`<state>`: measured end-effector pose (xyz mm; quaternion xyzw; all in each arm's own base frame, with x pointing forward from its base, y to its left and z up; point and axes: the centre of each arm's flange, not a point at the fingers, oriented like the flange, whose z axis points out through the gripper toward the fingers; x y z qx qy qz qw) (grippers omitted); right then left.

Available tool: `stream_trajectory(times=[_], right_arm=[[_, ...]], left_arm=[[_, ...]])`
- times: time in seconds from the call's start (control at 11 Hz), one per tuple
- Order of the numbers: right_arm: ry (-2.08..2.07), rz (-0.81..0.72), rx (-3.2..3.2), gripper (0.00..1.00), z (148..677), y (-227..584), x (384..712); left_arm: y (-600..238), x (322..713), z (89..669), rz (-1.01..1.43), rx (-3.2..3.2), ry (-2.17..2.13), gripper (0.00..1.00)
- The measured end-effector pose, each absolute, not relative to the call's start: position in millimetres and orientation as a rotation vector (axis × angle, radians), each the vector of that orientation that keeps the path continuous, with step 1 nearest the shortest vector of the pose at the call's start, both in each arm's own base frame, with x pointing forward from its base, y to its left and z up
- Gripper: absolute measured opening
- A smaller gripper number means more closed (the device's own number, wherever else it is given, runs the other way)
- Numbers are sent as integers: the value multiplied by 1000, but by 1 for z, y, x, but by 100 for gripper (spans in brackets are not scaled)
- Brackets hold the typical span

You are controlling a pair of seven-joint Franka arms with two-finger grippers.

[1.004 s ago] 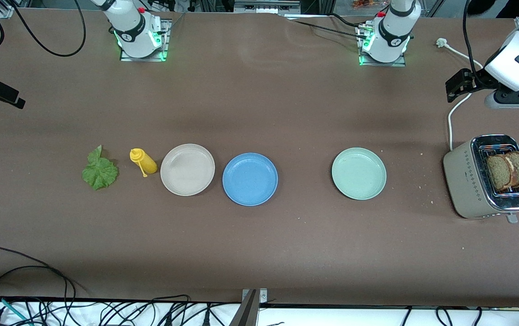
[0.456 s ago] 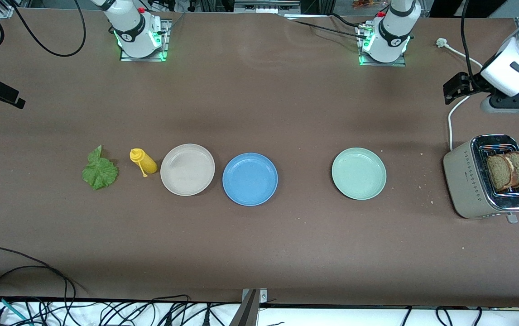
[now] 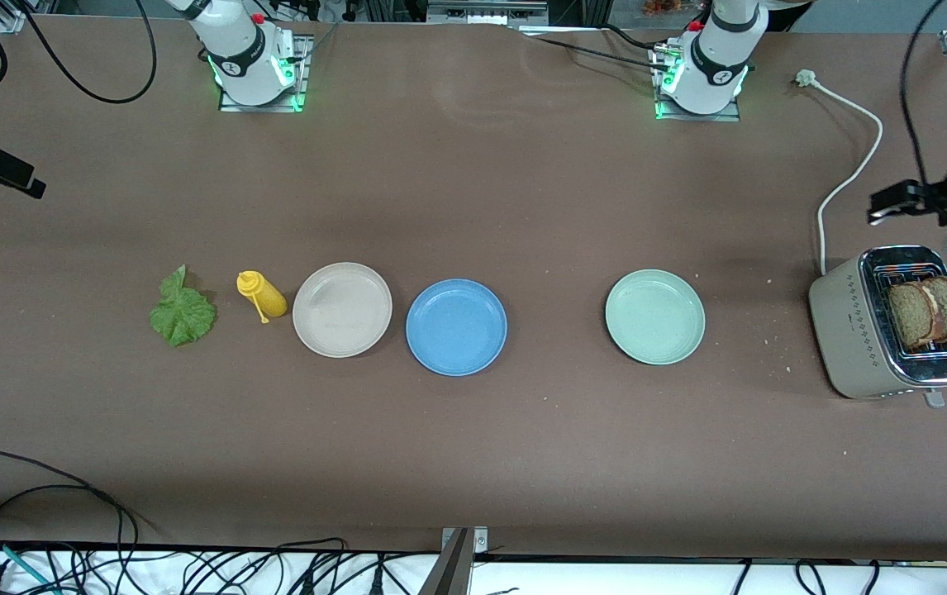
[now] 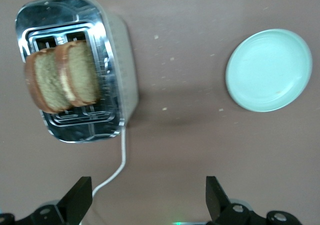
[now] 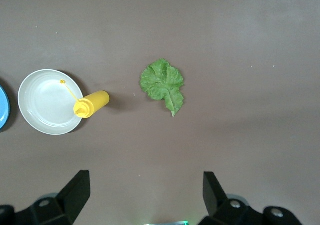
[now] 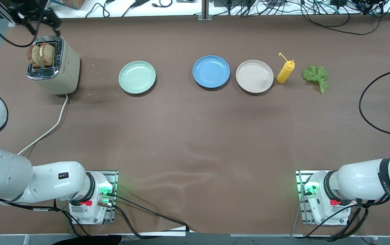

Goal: Make sandwich in blue plate with both arms
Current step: 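Reach the left gripper down to the bread slice in the toaster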

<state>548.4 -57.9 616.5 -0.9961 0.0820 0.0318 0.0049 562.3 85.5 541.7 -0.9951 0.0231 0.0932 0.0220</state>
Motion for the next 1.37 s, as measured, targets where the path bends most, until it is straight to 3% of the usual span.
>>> stream_trajectory(times=[0.37, 1.0, 1.37], right_arm=[[257, 100, -3120, 100, 616, -58, 549], [257, 101, -3120, 100, 616, -58, 549], [257, 101, -3120, 100, 616, -58, 549]], left_arm=[[184, 585, 477, 369, -3132, 35, 100], [194, 624, 410, 274, -3111, 73, 100], [212, 625, 393, 259, -3115, 39, 100]])
